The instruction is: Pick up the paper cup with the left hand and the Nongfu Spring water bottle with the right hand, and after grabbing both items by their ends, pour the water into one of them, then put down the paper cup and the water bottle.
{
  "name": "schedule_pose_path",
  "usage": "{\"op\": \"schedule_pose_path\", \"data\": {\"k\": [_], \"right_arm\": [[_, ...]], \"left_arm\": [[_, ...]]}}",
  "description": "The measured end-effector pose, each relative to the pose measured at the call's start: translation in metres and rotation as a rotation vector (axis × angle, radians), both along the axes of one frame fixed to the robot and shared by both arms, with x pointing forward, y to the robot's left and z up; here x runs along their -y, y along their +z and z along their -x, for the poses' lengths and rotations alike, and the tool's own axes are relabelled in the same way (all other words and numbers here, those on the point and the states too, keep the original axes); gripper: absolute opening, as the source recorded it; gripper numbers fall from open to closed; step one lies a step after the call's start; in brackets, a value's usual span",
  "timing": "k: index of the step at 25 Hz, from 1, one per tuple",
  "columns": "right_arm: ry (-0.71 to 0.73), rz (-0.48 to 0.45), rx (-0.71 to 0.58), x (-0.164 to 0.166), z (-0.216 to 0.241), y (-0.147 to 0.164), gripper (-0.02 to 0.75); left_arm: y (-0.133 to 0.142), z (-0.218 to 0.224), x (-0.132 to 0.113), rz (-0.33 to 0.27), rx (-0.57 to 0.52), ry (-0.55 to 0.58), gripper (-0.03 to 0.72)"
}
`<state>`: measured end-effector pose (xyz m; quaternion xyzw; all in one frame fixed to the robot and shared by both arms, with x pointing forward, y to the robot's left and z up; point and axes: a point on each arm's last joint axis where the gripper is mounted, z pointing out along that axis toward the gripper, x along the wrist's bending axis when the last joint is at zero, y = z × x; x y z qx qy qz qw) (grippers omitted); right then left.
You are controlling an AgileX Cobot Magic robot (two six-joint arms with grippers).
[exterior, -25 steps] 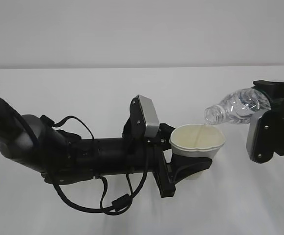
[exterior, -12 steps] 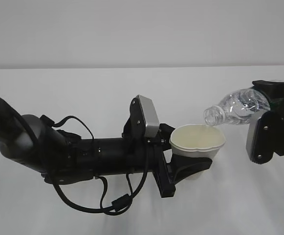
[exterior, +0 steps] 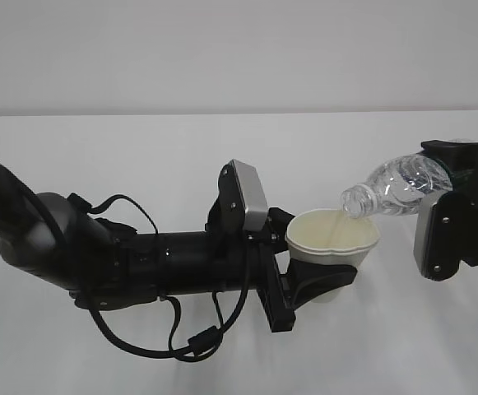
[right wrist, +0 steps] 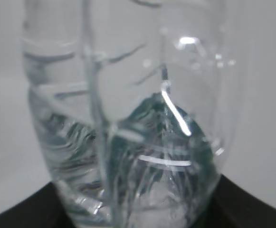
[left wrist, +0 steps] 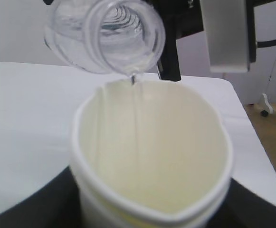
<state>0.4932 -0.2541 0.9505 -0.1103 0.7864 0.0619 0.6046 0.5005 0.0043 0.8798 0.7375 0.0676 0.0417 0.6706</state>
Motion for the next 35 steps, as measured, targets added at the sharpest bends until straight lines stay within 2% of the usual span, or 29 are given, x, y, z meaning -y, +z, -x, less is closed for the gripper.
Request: {"op": "schedule_pose_path", "data": {"k": [35], "right_arm": [[0.006, 0.016, 0.033, 0.0002, 0.0022, 0.0086, 0.401]], "left_arm": [[0.0, 0.0, 0.0, 0.0, 0.0, 0.0, 0.428]]}}
